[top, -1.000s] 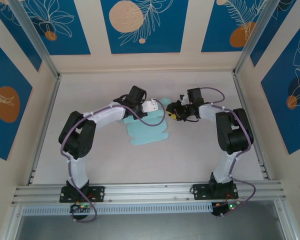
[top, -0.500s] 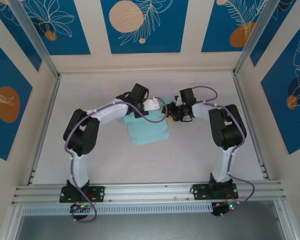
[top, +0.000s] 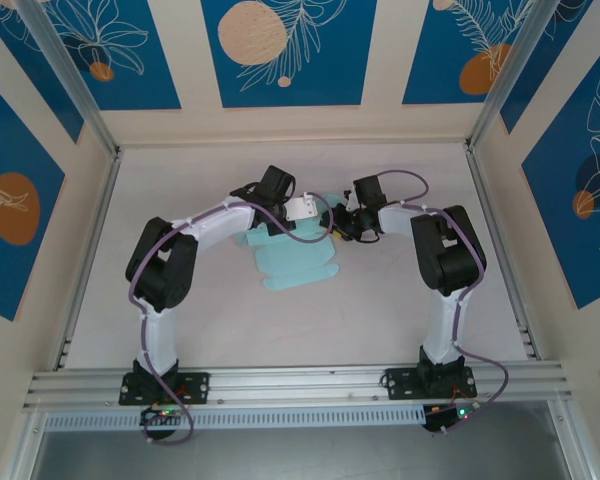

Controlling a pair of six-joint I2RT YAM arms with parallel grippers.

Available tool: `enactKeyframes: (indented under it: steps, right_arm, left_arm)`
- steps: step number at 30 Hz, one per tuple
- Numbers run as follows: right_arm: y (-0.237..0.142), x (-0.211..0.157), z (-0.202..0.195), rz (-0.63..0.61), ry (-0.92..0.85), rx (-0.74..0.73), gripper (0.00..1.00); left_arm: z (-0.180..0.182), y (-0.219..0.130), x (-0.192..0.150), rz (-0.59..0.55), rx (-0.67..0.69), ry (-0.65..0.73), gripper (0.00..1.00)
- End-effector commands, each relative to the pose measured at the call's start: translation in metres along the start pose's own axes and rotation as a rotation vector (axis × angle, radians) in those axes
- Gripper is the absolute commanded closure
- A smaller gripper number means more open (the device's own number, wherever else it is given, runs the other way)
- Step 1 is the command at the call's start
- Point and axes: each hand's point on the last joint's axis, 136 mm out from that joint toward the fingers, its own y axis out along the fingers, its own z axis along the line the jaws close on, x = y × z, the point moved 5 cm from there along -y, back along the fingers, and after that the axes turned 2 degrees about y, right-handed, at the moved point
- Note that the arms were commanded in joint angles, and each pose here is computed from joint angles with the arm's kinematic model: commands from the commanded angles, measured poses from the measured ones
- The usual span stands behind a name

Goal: Fold the paper box

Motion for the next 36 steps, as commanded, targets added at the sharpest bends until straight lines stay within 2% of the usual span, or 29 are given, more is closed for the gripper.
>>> enactKeyframes:
  steps: [1, 4, 10, 17, 19, 23, 30, 36]
  right_arm:
    - [-0.002, 0.005, 0.019, -0.015, -0.08, 0.085, 0.64]
    - [-0.009, 0.004, 0.029, -0.032, -0.12, 0.113, 0.69]
    - [-0.016, -0.005, 0.047, -0.047, -0.214, 0.13, 0.69]
    - [-0.012, -0.017, 0.063, -0.05, -0.294, 0.082, 0.69]
    - [-0.009, -0.019, 0.063, -0.046, -0.289, 0.086, 0.74]
    - [-0.002, -0.023, 0.058, -0.032, -0.259, 0.088, 0.92]
    - [0.007, -0.036, 0.058, -0.004, -0.188, 0.154, 0.92]
    - [-0.001, -0.03, 0.046, -0.026, -0.158, 0.098, 0.92]
  left_arm:
    - [-0.005, 0.005, -0.003, 0.001, -0.046, -0.015, 0.74]
    - [-0.005, 0.006, -0.004, 0.005, -0.044, -0.016, 0.74]
    - [-0.007, 0.006, -0.003, 0.0, -0.042, -0.026, 0.74]
    - [-0.009, 0.007, -0.003, 0.002, -0.042, -0.039, 0.74]
    - [-0.01, 0.007, -0.003, -0.001, -0.041, -0.041, 0.74]
    - [-0.009, 0.006, -0.003, -0.002, -0.034, -0.039, 0.74]
    - [-0.008, 0.005, -0.002, -0.015, -0.018, -0.043, 0.74]
    - [-0.008, 0.008, -0.005, -0.019, 0.032, -0.034, 0.74]
